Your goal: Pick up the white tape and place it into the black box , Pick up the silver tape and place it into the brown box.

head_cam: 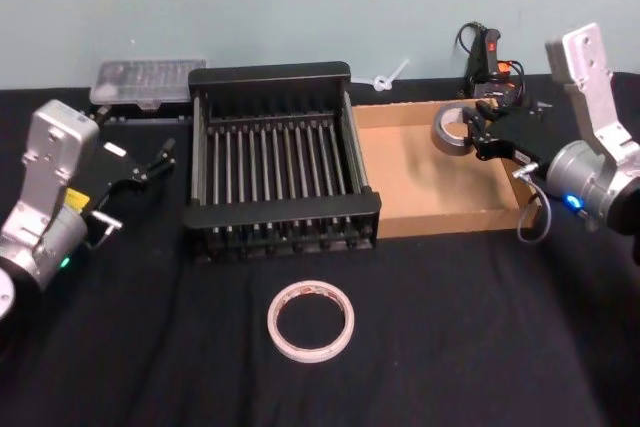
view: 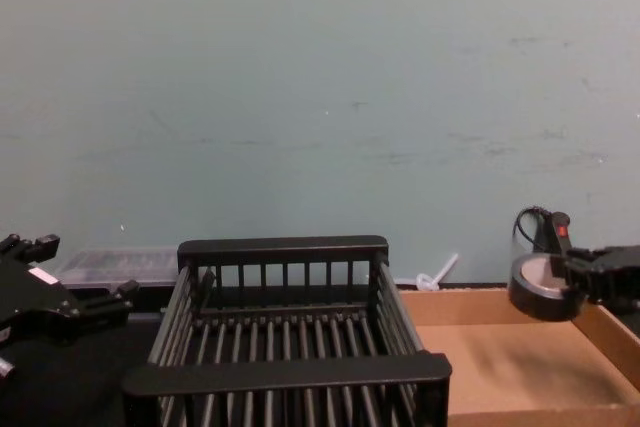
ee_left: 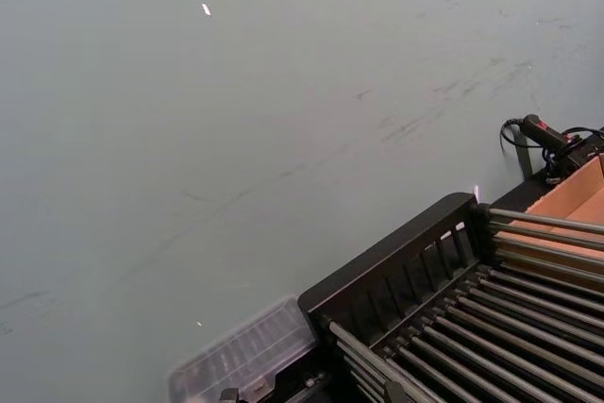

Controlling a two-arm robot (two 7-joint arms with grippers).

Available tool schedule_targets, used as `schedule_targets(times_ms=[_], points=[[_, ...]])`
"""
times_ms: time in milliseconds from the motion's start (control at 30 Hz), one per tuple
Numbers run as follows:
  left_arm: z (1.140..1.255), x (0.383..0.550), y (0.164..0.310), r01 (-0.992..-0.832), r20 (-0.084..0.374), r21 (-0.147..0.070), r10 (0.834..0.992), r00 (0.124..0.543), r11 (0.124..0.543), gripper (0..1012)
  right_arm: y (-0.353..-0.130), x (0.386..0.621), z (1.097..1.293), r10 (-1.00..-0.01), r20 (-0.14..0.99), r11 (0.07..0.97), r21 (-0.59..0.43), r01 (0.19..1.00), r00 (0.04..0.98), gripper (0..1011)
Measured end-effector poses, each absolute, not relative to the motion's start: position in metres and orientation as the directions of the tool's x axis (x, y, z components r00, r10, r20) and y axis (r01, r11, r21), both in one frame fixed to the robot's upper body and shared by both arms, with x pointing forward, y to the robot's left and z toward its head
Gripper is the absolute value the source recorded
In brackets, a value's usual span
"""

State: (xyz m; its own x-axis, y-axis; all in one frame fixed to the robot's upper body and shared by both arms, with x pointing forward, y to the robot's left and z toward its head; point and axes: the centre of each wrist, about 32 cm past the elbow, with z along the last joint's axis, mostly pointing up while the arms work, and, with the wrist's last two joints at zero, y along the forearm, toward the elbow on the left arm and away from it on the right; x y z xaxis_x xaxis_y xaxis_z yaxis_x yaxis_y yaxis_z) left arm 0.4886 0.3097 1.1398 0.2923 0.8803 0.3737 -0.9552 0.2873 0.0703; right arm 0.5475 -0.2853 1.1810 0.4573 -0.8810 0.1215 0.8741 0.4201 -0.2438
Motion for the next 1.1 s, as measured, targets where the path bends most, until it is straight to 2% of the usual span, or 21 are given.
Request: schedule_targets(times_ms=[367, 867, 1000, 1067, 1100], points=[[1.140, 0.489, 0.310, -0.955, 0.374, 0.070, 0.880, 0.292, 0.287, 1001, -0.279, 0.563, 1.169, -0.883, 0.101, 0.416, -0.282, 0.865, 0.458, 157], [1.140, 0.489, 0.310, -0.955, 0.374, 0.070, 0.880, 0.292, 0.287, 1001, -0.277, 0.564, 1.168, -0.881, 0.106, 0.418, -0.283, 0.863, 0.461, 158], [1.140, 0.489, 0.310, -0.955, 0.374, 0.070, 0.880, 0.292, 0.287, 1001, -0.277, 0.564, 1.168, -0.881, 0.105, 0.418, -0.282, 0.864, 0.460, 244], [1.140, 0.489, 0.310, -0.955, 0.374, 0.070, 0.880, 0.292, 0.287, 1001, -0.278, 0.564, 1.168, -0.882, 0.105, 0.417, -0.282, 0.864, 0.460, 345], [1.140, 0.489, 0.310, -0.955, 0.374, 0.070, 0.880, 0.292, 0.287, 1001, -0.278, 0.564, 1.168, -0.882, 0.105, 0.417, -0.282, 0.864, 0.460, 345]])
